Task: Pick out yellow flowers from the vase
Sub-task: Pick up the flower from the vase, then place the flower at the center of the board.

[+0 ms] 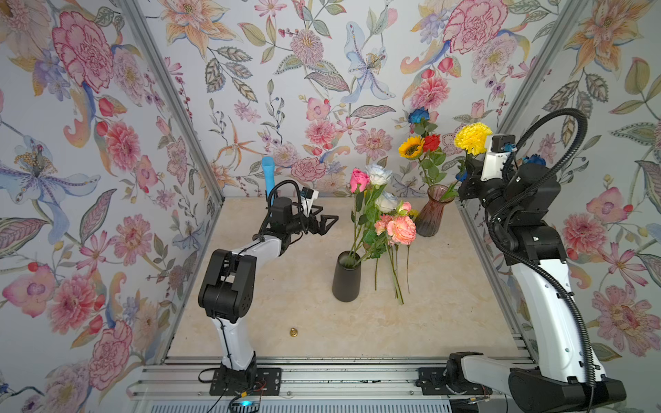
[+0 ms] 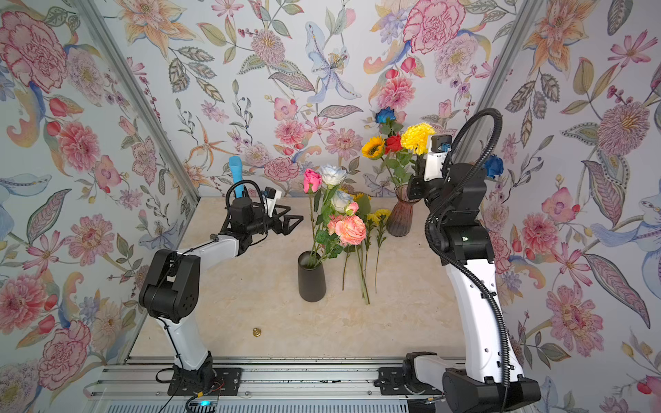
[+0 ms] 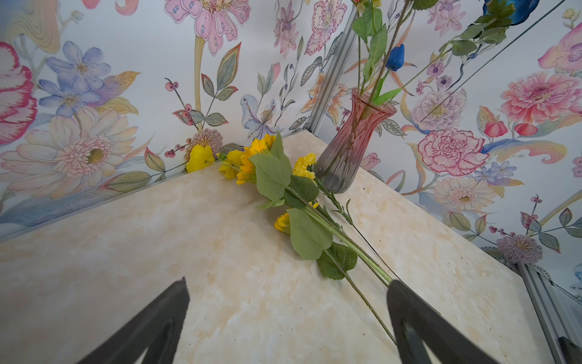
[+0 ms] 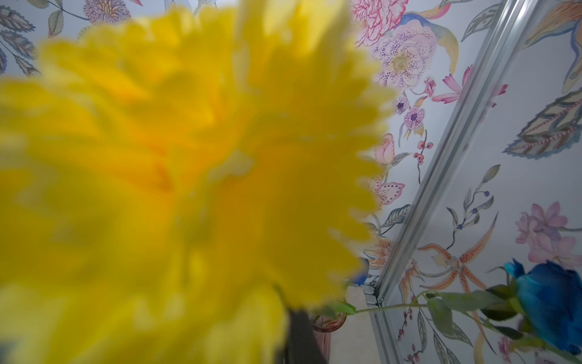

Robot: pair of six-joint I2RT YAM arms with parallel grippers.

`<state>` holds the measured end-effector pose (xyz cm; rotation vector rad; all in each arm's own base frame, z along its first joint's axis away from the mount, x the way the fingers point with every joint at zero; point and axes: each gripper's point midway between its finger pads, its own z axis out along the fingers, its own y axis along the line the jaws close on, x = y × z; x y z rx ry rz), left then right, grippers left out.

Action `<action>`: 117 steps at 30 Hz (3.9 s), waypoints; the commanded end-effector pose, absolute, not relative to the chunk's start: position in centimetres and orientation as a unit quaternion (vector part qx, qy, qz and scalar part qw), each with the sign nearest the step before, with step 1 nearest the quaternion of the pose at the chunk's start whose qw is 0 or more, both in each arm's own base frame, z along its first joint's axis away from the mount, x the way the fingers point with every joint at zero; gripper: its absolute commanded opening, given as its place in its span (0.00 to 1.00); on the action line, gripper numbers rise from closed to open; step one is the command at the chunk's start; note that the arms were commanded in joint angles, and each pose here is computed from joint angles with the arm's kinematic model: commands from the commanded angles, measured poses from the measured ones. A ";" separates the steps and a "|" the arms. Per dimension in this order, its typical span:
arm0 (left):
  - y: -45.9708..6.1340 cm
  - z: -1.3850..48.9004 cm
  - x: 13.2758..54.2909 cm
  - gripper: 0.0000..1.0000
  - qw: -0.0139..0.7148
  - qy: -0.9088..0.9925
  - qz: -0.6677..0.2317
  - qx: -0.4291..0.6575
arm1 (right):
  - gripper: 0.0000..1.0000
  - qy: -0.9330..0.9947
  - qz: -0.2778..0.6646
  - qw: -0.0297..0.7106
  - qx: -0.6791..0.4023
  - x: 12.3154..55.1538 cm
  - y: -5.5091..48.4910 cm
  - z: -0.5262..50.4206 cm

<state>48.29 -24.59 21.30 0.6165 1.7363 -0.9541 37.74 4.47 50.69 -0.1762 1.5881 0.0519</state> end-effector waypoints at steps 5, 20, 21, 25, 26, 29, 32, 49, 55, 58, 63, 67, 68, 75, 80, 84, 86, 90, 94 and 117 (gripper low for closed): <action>-24.7 23.1 47.9 1.00 0.525 0.706 -0.394 0.267 | 0.00 0.760 0.063 0.643 -0.067 36.6 4.9 49.8; -24.7 23.1 47.9 1.00 0.526 0.706 -0.392 0.268 | 0.00 0.820 0.129 0.554 -0.064 36.9 6.0 47.1; -24.7 23.2 47.9 1.00 0.527 0.706 -0.390 0.268 | 0.00 0.830 0.132 0.539 -0.063 37.1 6.0 46.0; -24.7 23.2 47.8 1.00 0.529 0.706 -0.389 0.267 | 0.00 0.865 0.159 0.472 -0.068 38.4 7.2 41.4; -24.6 23.2 47.9 1.00 0.530 0.706 -0.388 0.266 | 0.00 0.872 0.169 0.453 -0.071 38.8 7.9 40.0; -24.4 23.0 47.9 1.00 0.534 0.706 -0.384 0.261 | 0.00 0.893 0.170 0.404 -0.097 39.6 9.9 35.8; -24.0 23.1 48.1 1.00 0.540 0.708 -0.379 0.250 | 0.00 0.907 0.165 0.370 -0.116 40.4 11.4 32.5; -20.7 25.5 48.2 1.00 0.586 0.707 -0.345 0.196 | 0.00 0.930 0.178 0.284 -0.150 45.6 17.1 16.9; -20.2 25.7 48.1 1.00 0.589 0.707 -0.341 0.192 | 0.00 0.934 0.167 0.277 -0.150 47.2 17.6 14.0; -20.1 25.5 48.1 1.00 0.588 0.709 -0.339 0.191 | 0.00 0.938 0.161 0.266 -0.152 47.8 17.8 12.5; -19.8 25.6 48.1 1.00 0.590 0.709 -0.336 0.190 | 0.01 0.944 0.148 0.253 -0.152 48.3 17.8 10.5; -19.8 25.5 48.1 1.00 0.589 0.709 -0.337 0.191 | 0.07 0.945 0.141 0.255 -0.151 48.7 17.7 10.2; -19.8 25.5 48.1 1.00 0.589 0.709 -0.337 0.191 | 0.09 0.944 0.139 0.259 -0.150 48.7 17.7 10.5; -19.7 25.6 48.2 1.00 0.590 0.708 -0.338 0.191 | 0.29 0.936 0.130 0.289 -0.153 49.0 17.6 13.3; -19.6 25.8 48.1 1.00 0.592 0.706 -0.338 0.191 | 0.41 0.930 0.125 0.311 -0.153 48.5 17.6 15.7; -19.7 26.0 48.0 1.00 0.593 0.704 -0.341 0.191 | 0.47 0.922 0.113 0.334 -0.158 47.3 17.4 18.1; -19.7 26.1 48.0 1.00 0.594 0.703 -0.343 0.191 | 0.49 0.917 0.101 0.350 -0.160 46.1 16.9 19.6; -19.7 26.1 48.0 1.00 0.595 0.700 -0.345 0.190 | 0.60 0.899 0.061 0.406 -0.150 43.9 14.3 22.3; -19.8 25.8 47.9 1.00 0.596 0.698 -0.349 0.191 | 0.67 0.876 0.025 0.467 -0.115 42.3 10.0 24.5; -19.1 25.3 47.9 1.00 0.598 0.695 -0.346 0.201 | 0.75 0.759 -0.037 0.645 -0.080 51.5 3.2 30.9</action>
